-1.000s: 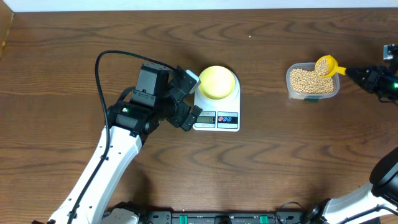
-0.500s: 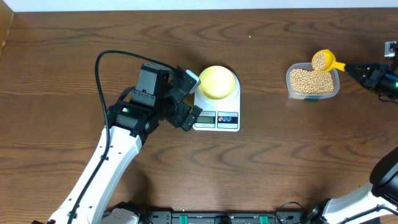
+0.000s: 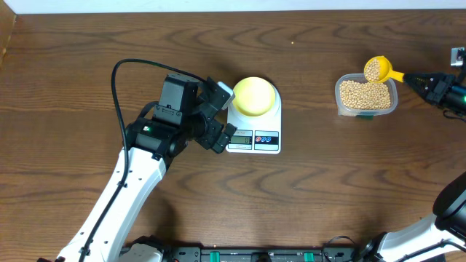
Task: Scoop item into bowl and weigh 50g on scale
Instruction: 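Lift the filled yellow scoop up out of the soybean tub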
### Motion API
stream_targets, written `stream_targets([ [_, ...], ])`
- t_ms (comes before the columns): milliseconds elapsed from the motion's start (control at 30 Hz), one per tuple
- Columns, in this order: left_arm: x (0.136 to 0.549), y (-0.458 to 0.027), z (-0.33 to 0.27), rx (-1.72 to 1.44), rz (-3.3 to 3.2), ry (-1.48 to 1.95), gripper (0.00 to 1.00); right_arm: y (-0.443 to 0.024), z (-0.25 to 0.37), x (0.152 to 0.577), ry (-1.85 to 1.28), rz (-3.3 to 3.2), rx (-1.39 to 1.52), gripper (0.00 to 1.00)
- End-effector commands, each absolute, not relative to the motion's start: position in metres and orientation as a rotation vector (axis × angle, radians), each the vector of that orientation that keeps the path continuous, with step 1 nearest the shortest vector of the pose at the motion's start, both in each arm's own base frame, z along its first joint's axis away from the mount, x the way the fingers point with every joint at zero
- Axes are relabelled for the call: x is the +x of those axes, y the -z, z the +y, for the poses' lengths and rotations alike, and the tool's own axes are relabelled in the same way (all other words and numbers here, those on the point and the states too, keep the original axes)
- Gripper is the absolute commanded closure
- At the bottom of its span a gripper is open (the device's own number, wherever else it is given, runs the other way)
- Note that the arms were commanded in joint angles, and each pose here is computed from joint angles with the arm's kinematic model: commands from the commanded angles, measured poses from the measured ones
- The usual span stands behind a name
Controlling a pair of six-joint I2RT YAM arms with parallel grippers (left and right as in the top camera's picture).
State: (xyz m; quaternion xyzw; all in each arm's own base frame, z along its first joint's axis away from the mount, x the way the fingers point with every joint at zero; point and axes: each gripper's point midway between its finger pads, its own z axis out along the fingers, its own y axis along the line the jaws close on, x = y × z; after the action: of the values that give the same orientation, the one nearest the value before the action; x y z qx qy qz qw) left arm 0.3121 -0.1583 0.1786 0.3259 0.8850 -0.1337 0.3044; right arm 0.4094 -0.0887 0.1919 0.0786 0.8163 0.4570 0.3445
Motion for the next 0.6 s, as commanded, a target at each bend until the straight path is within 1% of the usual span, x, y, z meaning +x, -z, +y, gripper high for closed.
stream_targets([
  [0, 0.311, -0.180, -0.158, 0.865, 2.339, 0.367, 0.01, -0.195, -0.083, 0.409, -1.240, 2.088, 0.187, 0.99],
  [567, 0.310, -0.180, -0.158, 0.865, 2.339, 0.367, 0.01, -0.197, -0.037, 0.421, -1.310, 2.117, 0.090, 0.99],
])
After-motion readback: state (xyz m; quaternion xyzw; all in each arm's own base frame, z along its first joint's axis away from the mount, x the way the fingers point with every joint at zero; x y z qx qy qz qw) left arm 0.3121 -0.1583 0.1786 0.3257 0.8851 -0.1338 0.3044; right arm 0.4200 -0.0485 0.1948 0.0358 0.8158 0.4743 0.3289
